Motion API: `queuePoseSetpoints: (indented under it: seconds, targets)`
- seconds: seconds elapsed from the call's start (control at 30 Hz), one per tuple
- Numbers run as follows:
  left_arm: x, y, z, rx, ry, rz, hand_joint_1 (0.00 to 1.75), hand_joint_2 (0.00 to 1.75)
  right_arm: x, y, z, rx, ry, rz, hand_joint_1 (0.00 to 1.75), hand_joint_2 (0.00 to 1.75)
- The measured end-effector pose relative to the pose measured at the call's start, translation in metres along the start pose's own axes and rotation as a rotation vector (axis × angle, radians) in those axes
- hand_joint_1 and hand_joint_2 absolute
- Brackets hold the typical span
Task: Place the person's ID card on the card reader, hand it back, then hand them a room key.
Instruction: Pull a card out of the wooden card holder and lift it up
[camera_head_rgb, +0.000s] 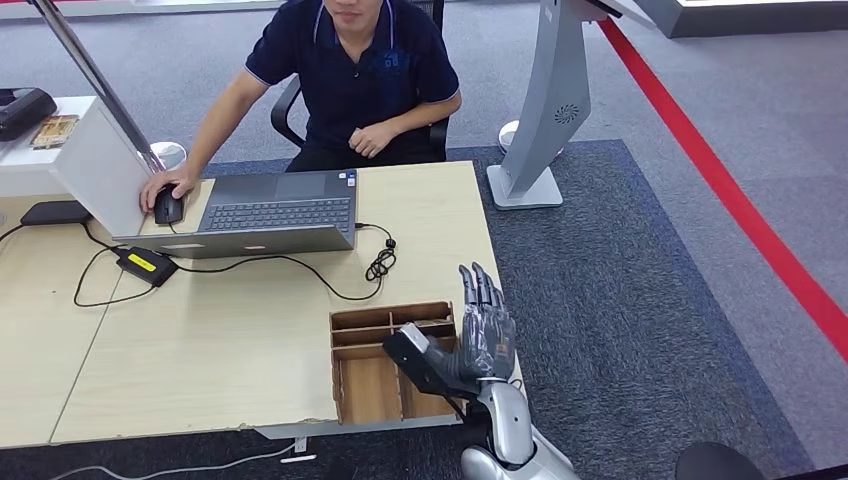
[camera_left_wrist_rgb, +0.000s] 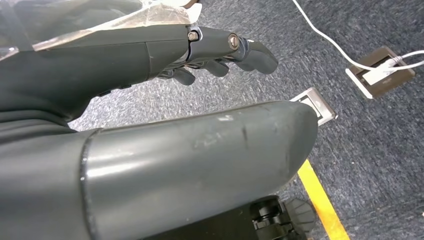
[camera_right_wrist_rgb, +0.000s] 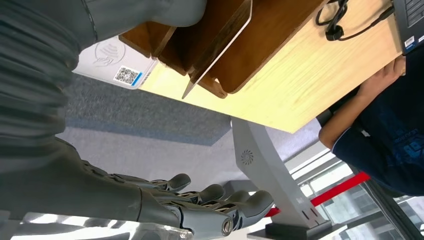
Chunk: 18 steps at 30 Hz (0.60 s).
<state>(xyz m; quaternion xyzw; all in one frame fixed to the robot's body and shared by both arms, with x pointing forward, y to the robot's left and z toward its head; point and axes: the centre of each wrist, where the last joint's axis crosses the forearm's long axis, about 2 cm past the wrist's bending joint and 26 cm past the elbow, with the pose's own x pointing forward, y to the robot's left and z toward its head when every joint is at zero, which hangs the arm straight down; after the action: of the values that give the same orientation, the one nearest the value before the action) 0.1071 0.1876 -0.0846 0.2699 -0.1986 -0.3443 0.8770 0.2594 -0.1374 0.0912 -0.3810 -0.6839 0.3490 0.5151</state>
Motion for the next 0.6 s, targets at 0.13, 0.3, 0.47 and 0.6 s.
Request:
queuePoseSetpoints:
  seconds: [0.13,0.3,0.47,0.6]
  targets:
    - [0.0002,0.0001,-0.0001,-0.002,-0.002,-0.003,0.0,0.0,-0.0004,0.0013,0.0002,0.001,-0.001,0.016,0.0,1.75]
    - [0.0003,0.0001,-0.0001,-0.001,-0.003,-0.005,0.0,0.0,-0.001,0.0021,0.0003,0.005,0.005,0.022,0.0,1.75]
    - [0.0004,0.0002,-0.0001,-0.001,-0.004,-0.006,0.0,0.0,-0.0011,0.0023,0.0003,0.006,0.004,0.024,0.0,1.75]
    - [0.0005,0.0002,-0.0001,-0.003,-0.006,-0.009,0.0,0.0,-0.001,0.0025,0.0004,0.008,-0.001,0.035,0.0,1.75]
